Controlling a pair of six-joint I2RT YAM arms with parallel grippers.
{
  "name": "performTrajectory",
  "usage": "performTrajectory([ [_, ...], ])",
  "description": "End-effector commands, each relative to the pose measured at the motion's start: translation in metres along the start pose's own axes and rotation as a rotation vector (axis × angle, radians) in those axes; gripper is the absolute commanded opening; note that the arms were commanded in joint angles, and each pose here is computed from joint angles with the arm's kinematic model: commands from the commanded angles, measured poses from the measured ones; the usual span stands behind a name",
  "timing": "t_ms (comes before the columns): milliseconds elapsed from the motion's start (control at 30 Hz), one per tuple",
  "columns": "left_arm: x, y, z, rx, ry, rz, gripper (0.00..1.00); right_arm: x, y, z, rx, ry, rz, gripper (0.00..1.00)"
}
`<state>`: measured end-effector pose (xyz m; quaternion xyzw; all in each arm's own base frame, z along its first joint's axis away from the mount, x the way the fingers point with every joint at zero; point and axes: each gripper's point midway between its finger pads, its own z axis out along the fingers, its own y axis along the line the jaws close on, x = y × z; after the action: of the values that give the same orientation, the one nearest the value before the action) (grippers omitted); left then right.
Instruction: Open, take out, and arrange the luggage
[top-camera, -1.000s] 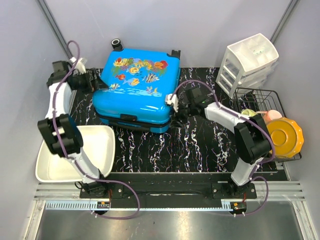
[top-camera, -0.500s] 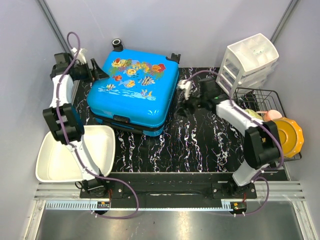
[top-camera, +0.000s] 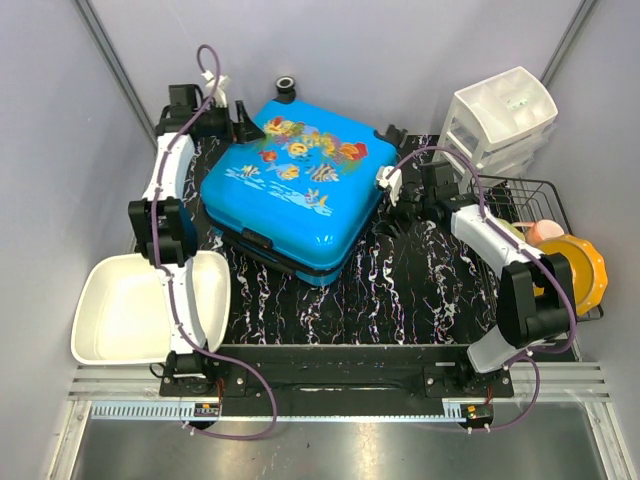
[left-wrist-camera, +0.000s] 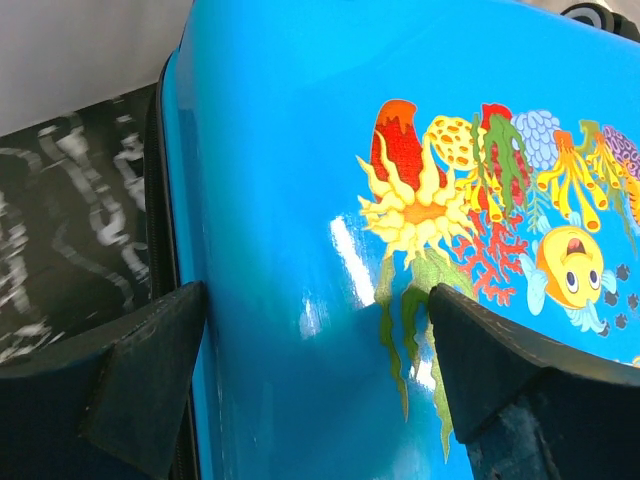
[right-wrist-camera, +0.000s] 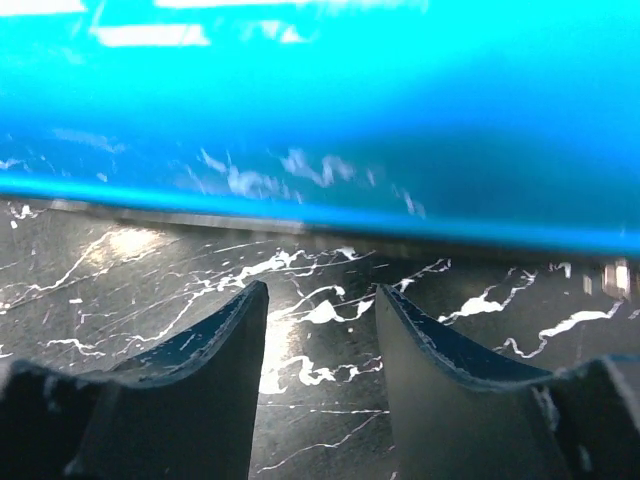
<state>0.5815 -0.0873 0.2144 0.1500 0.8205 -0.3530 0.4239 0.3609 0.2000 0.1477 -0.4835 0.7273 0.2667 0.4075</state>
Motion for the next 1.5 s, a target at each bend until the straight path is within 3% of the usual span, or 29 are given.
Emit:
performTrajectory([
  [0, 0.13, -0.102, 0.065, 0.263, 0.407, -0.199, 0.92, -0.012, 0.019, 0.003, -0.082, -0.062, -0.04, 0.55],
  [167, 0.048, -0.042, 0.006, -0.013, 0.198, -0.117, 0.99, -0.027, 0.043, 0.028, -0.096, -0.095, -0.008, 0.55],
  [233, 0.01, -0.02, -0.051, -0.111, 0.079, -0.092, 0.99, -0.046, 0.054, 0.042, -0.089, -0.147, 0.005, 0.55],
  [333, 0.001, -0.008, -0.117, -0.19, -0.035, -0.213, 0.99, -0.074, 0.053, 0.056, -0.028, -0.233, 0.028, 0.57],
  [367, 0.024, -0.001, -0.126, -0.221, -0.01, -0.277, 0.99, -0.08, 0.058, 0.067, -0.019, -0.241, 0.031, 0.57],
  [433, 0.033, -0.008, -0.158, -0.265, -0.035, -0.302, 0.99, -0.108, 0.058, 0.075, 0.004, -0.301, 0.045, 0.57],
  [467, 0.063, -0.008, -0.159, -0.27, 0.007, -0.363, 0.99, -0.112, 0.061, 0.085, 0.011, -0.302, 0.057, 0.57],
  [667, 0.121, -0.037, -0.174, -0.286, 0.049, -0.402, 0.99, -0.161, 0.051, 0.072, 0.028, -0.358, 0.099, 0.6],
  [767, 0.12, -0.043, -0.177, -0.272, 0.021, -0.374, 0.98, -0.151, 0.043, 0.034, 0.03, -0.345, 0.139, 0.6],
  [833, 0.113, -0.044, -0.178, -0.273, -0.007, -0.349, 0.98, -0.119, 0.019, 0.011, 0.087, -0.308, 0.216, 0.59],
  [967, 0.104, -0.048, -0.179, -0.255, -0.034, -0.338, 0.97, -0.076, -0.005, -0.023, 0.192, -0.274, 0.195, 0.56],
  [1167, 0.102, -0.055, -0.179, -0.222, -0.045, -0.358, 0.96, -0.033, -0.019, -0.004, 0.232, -0.256, 0.141, 0.52],
  [1467, 0.128, -0.053, -0.203, -0.261, -0.052, -0.379, 0.96, -0.017, -0.04, 0.029, 0.251, -0.34, 0.179, 0.47],
])
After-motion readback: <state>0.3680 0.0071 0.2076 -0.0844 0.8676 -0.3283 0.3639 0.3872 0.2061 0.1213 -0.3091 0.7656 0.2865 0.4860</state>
